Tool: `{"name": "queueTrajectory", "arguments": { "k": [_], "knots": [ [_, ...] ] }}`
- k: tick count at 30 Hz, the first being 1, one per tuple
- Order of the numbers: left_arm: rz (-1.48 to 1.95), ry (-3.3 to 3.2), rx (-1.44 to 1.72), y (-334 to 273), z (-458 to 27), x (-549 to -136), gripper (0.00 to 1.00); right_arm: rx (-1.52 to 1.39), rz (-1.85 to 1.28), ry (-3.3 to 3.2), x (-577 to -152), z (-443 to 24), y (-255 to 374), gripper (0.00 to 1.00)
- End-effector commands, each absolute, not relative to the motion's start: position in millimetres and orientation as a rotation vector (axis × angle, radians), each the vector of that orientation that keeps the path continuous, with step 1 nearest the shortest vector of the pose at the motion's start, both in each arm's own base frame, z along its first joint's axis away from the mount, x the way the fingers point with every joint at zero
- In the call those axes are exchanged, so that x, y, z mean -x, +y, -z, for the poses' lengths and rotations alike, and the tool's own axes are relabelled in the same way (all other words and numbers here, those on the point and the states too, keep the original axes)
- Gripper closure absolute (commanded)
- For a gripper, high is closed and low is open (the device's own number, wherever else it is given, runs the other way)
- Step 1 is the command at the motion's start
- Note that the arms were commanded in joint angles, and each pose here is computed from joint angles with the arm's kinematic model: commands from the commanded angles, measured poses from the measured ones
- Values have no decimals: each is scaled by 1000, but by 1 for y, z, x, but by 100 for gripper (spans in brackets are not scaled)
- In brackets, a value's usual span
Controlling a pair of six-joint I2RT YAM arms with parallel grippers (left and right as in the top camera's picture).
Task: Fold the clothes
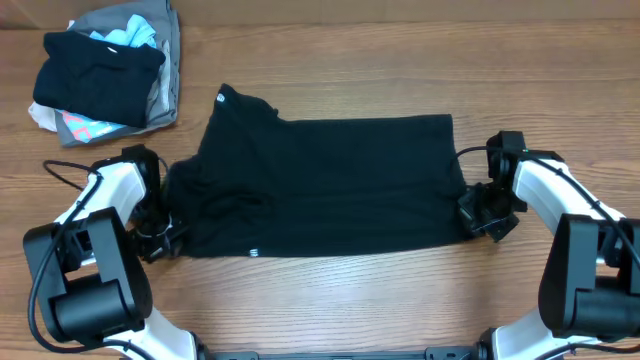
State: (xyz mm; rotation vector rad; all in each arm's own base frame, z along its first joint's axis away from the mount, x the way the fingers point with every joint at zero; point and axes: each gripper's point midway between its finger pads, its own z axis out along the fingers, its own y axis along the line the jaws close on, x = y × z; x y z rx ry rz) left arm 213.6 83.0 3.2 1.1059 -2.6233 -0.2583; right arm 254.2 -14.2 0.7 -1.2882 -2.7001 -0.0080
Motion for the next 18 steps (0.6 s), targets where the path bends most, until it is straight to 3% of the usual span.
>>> {"name": "queueTrajectory", "arguments": {
  "k": [1,8,15,16,18],
  "knots": [
    [417,-2624,-1167,105,-20,-217,96,1327,-127,-2699,-257,-4,-35,96],
    [411,-2679,-1205,104,-46,-217,96,1407,-129,-2667,-255,-22,-35,96],
    [234,-2894,-1236,90,-93,-238,96,1452,-13,-2831,-266,-82,-34,96],
    [149,-2944,-1201,79,-99,-244,96,1404,57,-2886,-271,-92,-29,87],
    [6,-3022,-1127,59,-109,-252,87,1290,222,-2978,-279,-111,-15,49]
  ]
}}
